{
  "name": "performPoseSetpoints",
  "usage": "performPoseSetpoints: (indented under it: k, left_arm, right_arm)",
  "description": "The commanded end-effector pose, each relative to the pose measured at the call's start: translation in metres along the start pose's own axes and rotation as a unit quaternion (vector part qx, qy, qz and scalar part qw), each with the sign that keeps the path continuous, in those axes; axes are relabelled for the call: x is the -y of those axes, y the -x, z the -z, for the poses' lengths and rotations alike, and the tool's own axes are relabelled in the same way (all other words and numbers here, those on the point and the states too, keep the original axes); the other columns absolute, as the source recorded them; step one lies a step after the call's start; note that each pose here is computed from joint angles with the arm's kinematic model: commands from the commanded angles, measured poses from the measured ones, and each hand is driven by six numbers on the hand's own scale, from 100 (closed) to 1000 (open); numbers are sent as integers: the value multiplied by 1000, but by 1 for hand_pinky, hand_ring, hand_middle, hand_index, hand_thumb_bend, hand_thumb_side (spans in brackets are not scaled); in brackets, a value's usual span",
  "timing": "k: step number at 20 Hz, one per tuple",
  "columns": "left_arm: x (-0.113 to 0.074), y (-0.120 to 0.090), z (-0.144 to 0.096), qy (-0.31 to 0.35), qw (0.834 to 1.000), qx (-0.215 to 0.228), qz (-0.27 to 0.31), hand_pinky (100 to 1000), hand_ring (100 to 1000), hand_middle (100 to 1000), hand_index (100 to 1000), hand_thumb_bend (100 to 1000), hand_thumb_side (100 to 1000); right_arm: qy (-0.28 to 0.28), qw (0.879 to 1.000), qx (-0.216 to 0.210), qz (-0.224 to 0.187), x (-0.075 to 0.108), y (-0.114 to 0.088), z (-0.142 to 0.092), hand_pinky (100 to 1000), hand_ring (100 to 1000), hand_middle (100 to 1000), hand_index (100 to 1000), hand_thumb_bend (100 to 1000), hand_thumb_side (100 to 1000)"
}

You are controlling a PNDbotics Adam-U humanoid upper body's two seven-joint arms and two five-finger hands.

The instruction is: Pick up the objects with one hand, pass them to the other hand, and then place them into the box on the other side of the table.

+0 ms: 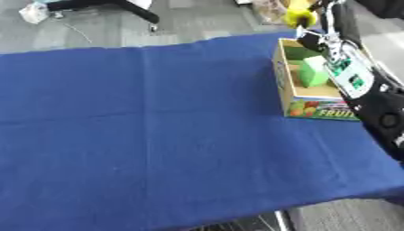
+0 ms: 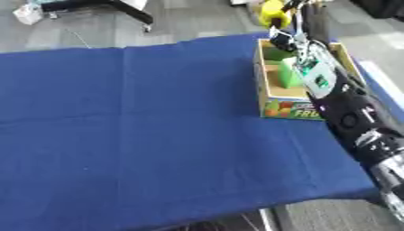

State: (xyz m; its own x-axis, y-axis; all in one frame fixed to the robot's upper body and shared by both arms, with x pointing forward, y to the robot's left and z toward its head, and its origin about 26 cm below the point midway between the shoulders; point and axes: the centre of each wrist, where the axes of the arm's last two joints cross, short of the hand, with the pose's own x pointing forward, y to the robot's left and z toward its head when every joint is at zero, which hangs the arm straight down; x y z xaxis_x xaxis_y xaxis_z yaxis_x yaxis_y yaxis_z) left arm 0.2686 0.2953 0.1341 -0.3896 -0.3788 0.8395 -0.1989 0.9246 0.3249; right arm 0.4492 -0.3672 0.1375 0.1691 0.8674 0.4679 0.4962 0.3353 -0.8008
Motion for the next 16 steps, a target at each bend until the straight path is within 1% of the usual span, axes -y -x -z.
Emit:
performPoseSetpoints:
  k: [1,2,3,4,6,7,8,9,11,12,13,16]
  left_arm:
    - [-4,-4,1,-13,1000,4,-1,799,712,676,797,302,869]
    - [-4,-4,1,-16,1000,2,-1,799,712,676,797,302,869]
    - [-4,-3,0,-18,1000,1,-1,799,712,676,797,302,870]
    - [-4,-3,0,-20,1000,-1,-1,799,712,675,798,302,871]
    - [-4,-2,-1,-23,1000,-3,-1,799,712,675,798,302,872]
    - [-4,-2,-1,-24,1000,-4,-1,799,712,675,799,302,873]
    - [-4,-2,-1,-25,1000,-5,-1,799,712,675,799,301,874]
    - [-4,-2,-2,-27,1000,-6,-1,799,712,675,799,303,873]
    - [-5,-1,-2,-29,1000,-7,-1,800,712,675,800,303,874]
    - [-5,-1,-2,-29,1000,-8,-1,800,712,675,800,303,874]
    - [-5,-1,-2,-30,1000,-8,-2,800,712,675,800,302,876]
    - [-5,-1,-2,-32,999,-10,-1,800,712,675,801,303,877]
  right_arm:
    - [16,997,-67,-35,0,31,7,100,107,100,482,100,134]
    - [15,995,-84,-49,-2,40,5,107,115,100,502,100,154]
    - [11,993,-98,-62,-4,48,4,130,135,100,550,100,231]
    - [5,991,-108,-72,-5,54,2,153,158,116,624,100,337]
    - [-12,989,-120,-91,-4,64,0,182,187,156,724,100,502]
    - [-22,988,-123,-96,-3,69,-1,203,209,188,822,100,657]
    - [-31,987,-123,-100,0,72,-1,211,222,206,870,100,721]
    - [-38,986,-121,-106,4,75,0,218,231,221,912,100,766]
    - [-40,986,-115,-112,15,78,3,219,231,226,949,100,800]
    - [-37,987,-113,-110,20,78,5,219,231,226,949,100,800]
    - [-34,988,-108,-105,26,79,6,229,243,248,969,100,813]
    - [-28,993,-85,-80,49,77,10,252,260,281,989,100,807]
